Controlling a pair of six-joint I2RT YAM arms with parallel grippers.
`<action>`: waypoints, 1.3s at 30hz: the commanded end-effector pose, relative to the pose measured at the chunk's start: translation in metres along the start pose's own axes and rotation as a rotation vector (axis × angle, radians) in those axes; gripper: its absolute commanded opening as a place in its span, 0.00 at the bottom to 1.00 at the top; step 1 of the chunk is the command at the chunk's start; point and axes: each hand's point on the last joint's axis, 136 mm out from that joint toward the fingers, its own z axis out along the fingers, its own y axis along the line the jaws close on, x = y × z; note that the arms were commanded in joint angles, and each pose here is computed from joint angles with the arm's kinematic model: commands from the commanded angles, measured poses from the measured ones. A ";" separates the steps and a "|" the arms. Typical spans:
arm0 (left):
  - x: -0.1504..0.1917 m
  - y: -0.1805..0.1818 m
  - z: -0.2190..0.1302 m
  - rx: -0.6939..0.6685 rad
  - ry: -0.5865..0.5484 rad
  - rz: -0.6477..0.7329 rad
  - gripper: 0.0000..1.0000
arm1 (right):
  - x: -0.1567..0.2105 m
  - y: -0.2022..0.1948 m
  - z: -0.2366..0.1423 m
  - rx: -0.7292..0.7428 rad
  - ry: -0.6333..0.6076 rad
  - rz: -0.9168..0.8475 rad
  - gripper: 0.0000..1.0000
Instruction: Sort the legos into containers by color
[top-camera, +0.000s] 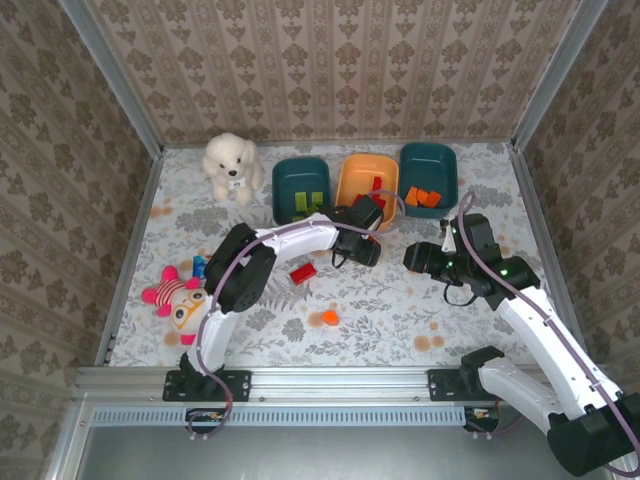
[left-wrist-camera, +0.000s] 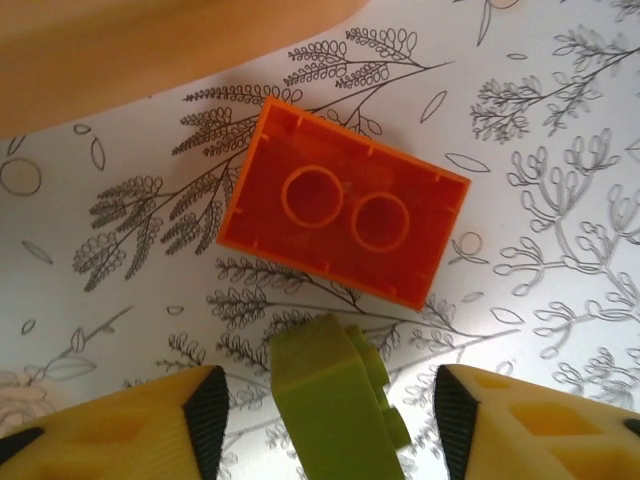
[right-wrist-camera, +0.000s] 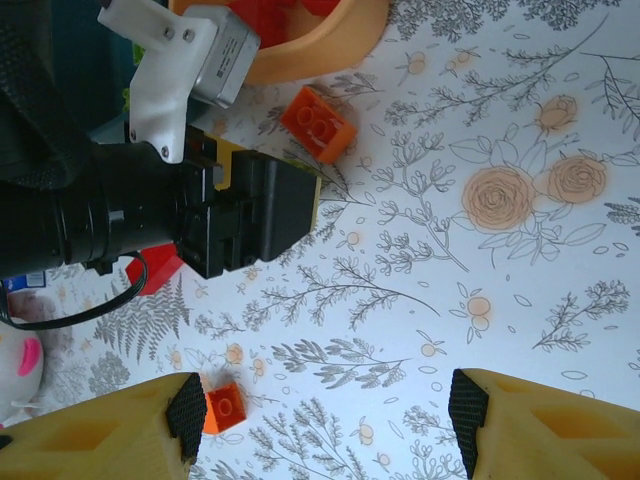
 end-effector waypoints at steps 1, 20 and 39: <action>0.000 0.006 0.003 -0.053 0.017 0.020 0.50 | -0.004 0.007 -0.007 -0.018 0.014 -0.021 0.68; -0.051 0.075 -0.112 -0.152 -0.191 -0.125 0.21 | -0.030 0.079 0.012 -0.245 0.039 -0.204 0.69; -0.175 0.235 -0.041 -0.075 -0.337 -0.360 0.27 | -0.064 0.116 0.116 -0.205 -0.091 -0.191 0.75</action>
